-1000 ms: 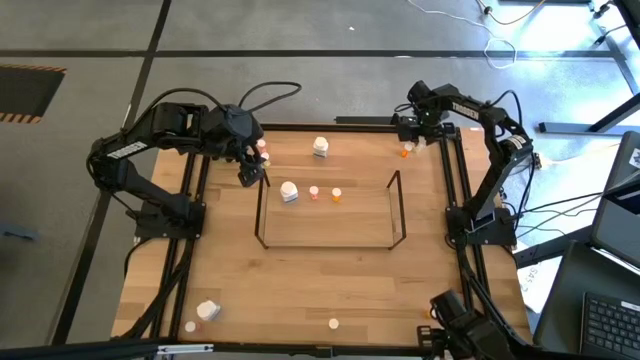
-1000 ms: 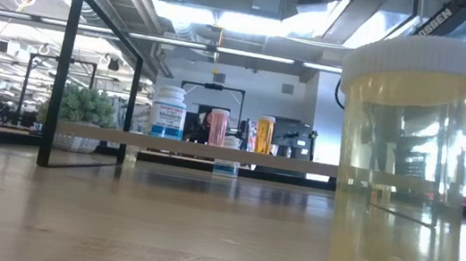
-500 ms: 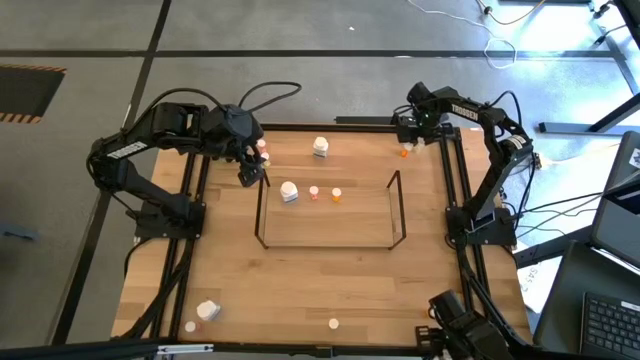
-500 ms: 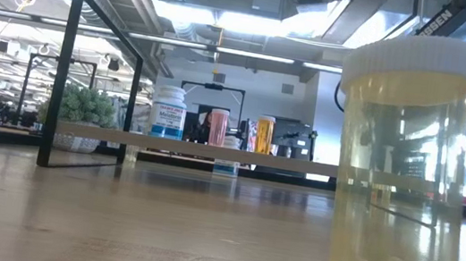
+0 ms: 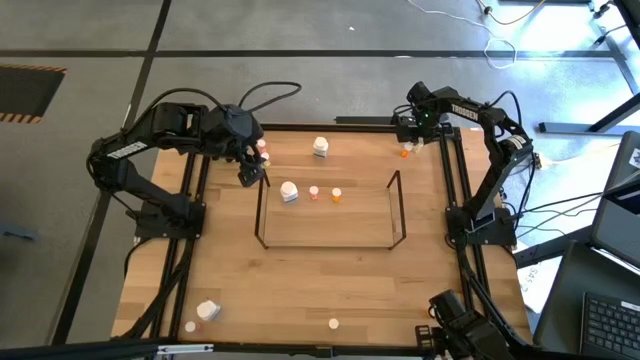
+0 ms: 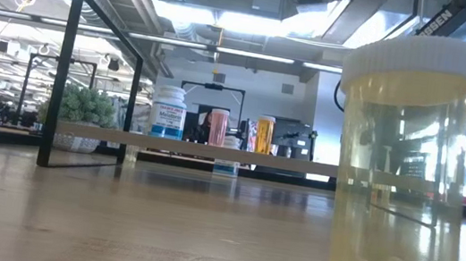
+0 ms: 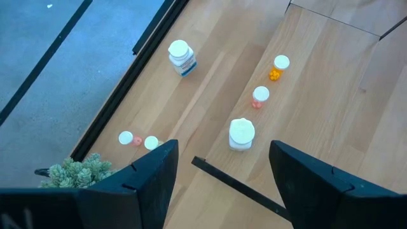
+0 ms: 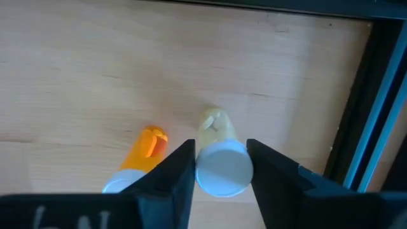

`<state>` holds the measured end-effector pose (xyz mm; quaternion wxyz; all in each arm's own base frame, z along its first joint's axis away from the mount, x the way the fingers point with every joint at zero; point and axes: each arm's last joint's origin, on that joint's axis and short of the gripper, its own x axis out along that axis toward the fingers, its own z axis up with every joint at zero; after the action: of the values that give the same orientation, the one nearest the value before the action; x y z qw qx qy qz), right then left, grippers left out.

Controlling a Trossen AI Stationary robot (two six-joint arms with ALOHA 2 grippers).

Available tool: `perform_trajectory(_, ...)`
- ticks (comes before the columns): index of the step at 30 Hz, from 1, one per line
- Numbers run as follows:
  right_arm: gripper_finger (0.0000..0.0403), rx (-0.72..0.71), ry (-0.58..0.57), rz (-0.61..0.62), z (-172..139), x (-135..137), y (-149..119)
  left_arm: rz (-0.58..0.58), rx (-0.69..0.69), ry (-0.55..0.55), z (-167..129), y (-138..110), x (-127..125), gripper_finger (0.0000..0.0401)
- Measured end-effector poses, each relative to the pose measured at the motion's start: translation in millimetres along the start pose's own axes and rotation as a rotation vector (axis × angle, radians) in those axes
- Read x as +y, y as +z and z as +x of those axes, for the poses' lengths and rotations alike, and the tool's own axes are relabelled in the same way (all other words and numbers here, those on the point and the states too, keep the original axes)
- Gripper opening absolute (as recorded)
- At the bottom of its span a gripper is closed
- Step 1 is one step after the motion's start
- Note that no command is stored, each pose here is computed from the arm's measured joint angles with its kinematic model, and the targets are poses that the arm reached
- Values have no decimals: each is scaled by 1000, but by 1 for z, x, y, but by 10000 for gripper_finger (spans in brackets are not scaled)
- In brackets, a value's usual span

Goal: Pick and place medicine bottles onto shelf by color
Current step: Put the top right yellow pill bottle on the shelf

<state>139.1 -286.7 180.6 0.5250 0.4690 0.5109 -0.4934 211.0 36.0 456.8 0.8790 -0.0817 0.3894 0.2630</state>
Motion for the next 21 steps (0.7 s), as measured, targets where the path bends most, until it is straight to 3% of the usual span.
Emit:
perform_trajectory(7,121,-2,-5,5,0,0,0,0,0,0,0,0,0,241)
perform_trajectory(15,124,-4,-7,-73,-1,0,0,0,0,0,0,0,0,241)
perform_trajectory(21,120,-36,4,-96,-18,-3,-5,1,0,0,0,0,0,241)
